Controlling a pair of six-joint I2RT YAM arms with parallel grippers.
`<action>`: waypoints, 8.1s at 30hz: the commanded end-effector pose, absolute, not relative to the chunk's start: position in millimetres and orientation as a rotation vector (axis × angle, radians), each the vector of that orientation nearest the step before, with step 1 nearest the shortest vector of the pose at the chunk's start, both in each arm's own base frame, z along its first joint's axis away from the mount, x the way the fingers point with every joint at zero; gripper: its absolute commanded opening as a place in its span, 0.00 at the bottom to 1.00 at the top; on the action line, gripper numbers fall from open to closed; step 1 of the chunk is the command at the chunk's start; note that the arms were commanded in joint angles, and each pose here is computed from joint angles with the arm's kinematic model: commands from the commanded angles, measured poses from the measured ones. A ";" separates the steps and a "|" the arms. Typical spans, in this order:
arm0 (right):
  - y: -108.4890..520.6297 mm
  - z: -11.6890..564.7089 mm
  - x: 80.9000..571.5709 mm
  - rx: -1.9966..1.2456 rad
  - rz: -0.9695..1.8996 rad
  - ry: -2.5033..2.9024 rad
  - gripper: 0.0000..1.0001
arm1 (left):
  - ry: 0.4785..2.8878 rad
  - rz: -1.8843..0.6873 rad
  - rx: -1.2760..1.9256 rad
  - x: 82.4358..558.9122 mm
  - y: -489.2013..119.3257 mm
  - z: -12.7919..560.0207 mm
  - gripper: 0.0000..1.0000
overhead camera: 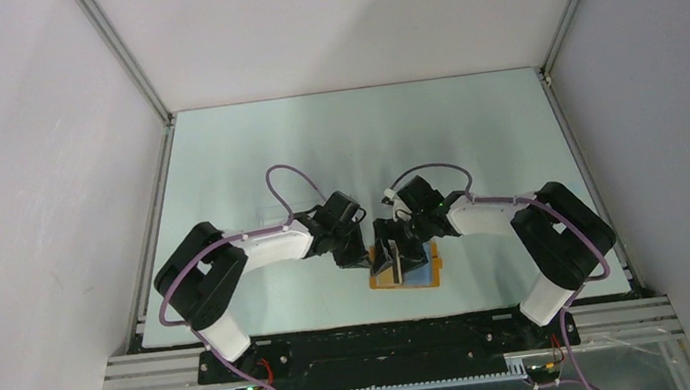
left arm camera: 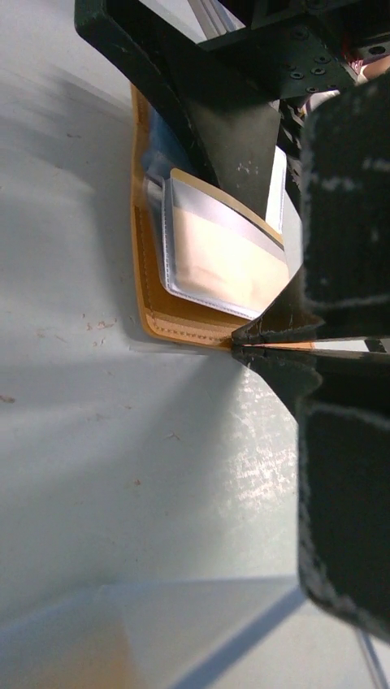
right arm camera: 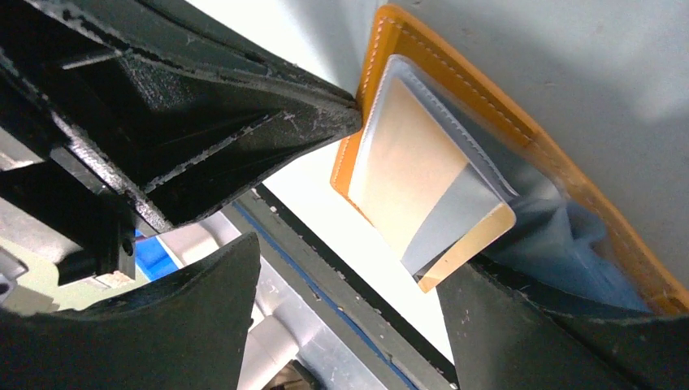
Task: Put the credit cards into the card holder
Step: Insert the credit card into the card holder, then close the card holder at the corner of the board.
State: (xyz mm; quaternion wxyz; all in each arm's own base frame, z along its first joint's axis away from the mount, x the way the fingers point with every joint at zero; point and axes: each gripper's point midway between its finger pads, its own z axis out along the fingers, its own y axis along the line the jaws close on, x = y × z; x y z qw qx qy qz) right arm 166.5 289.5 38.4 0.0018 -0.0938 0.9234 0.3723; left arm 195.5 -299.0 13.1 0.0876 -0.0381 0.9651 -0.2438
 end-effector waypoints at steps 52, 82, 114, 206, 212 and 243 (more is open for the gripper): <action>235.9 57.3 183.8 -0.473 0.749 2.975 0.85 | 2.866 -0.892 -0.192 183.2 -281.8 23.2 0.53; 208.7 30.1 190.6 -0.235 0.843 3.005 0.17 | 2.685 -1.355 0.019 174.8 -384.2 79.1 0.50; 112.7 0.8 209.7 0.392 0.525 3.096 0.16 | 2.720 -1.465 0.114 179.3 -461.6 60.1 0.53; 174.1 11.4 146.3 -0.182 0.328 3.067 0.58 | 3.083 -0.518 0.018 163.9 -338.6 -32.2 0.16; 173.4 2.5 149.1 -0.178 0.269 3.063 0.62 | 3.097 -0.497 0.029 163.2 -337.5 -36.9 0.04; 184.4 22.6 208.4 0.031 0.589 2.836 0.44 | 3.154 -0.258 0.117 156.9 -322.3 -55.5 0.00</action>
